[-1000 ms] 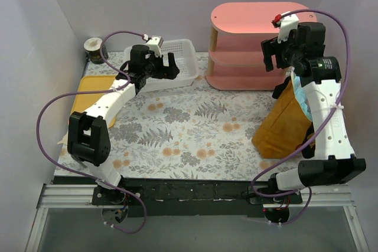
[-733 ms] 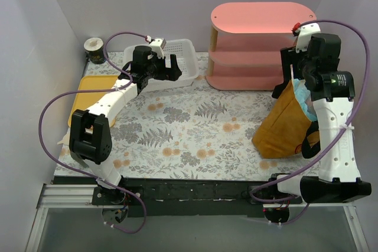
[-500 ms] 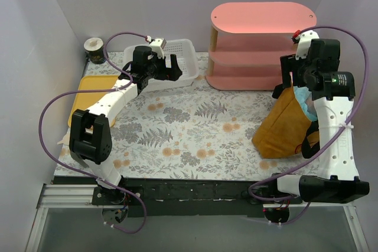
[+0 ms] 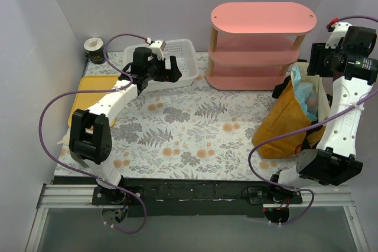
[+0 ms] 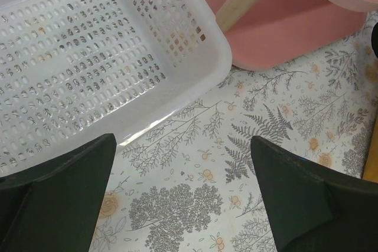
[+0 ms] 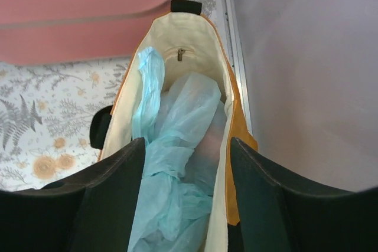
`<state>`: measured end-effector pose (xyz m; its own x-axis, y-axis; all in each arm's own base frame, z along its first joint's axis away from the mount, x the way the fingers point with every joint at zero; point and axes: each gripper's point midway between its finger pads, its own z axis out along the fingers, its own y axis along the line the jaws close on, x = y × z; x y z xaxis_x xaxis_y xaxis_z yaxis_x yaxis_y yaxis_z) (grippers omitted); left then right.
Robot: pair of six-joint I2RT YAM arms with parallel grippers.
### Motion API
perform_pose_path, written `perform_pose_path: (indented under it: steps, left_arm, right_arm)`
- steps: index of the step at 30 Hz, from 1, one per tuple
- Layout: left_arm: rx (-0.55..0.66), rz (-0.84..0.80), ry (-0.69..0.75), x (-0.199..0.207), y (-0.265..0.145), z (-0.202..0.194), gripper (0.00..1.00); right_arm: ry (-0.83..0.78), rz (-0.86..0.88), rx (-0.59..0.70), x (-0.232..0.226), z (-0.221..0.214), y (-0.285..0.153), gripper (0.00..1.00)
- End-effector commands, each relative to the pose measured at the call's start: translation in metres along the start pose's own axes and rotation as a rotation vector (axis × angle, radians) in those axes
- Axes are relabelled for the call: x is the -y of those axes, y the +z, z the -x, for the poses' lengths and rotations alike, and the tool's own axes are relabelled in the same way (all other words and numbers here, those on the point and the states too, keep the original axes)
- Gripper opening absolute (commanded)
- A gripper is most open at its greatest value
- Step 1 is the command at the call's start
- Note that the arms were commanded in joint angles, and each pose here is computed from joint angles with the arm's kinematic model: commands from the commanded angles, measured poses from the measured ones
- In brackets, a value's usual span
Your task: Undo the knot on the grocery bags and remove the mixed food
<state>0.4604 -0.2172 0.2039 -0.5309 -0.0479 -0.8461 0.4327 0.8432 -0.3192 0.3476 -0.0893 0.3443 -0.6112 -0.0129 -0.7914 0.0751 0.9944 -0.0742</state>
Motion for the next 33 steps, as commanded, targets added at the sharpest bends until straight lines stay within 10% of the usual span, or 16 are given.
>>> perform_pose_path:
  steps: [1, 19, 33]
  left_arm:
    - [0.007, -0.013, 0.020, 0.005, -0.007, 0.006, 0.98]
    - [-0.033, 0.008, 0.033, 0.000, -0.008, -0.006, 0.98]
    - [-0.024, 0.000, 0.063, 0.001, -0.008, -0.006, 0.98]
  right_arm:
    - [-0.080, 0.154, -0.067, -0.018, -0.021, 0.010, 0.64]
    - [-0.625, 0.463, -0.139, -0.070, -0.141, -0.042, 0.81]
    - [-0.389, 0.317, -0.045, -0.052, -0.052, 0.029, 0.97]
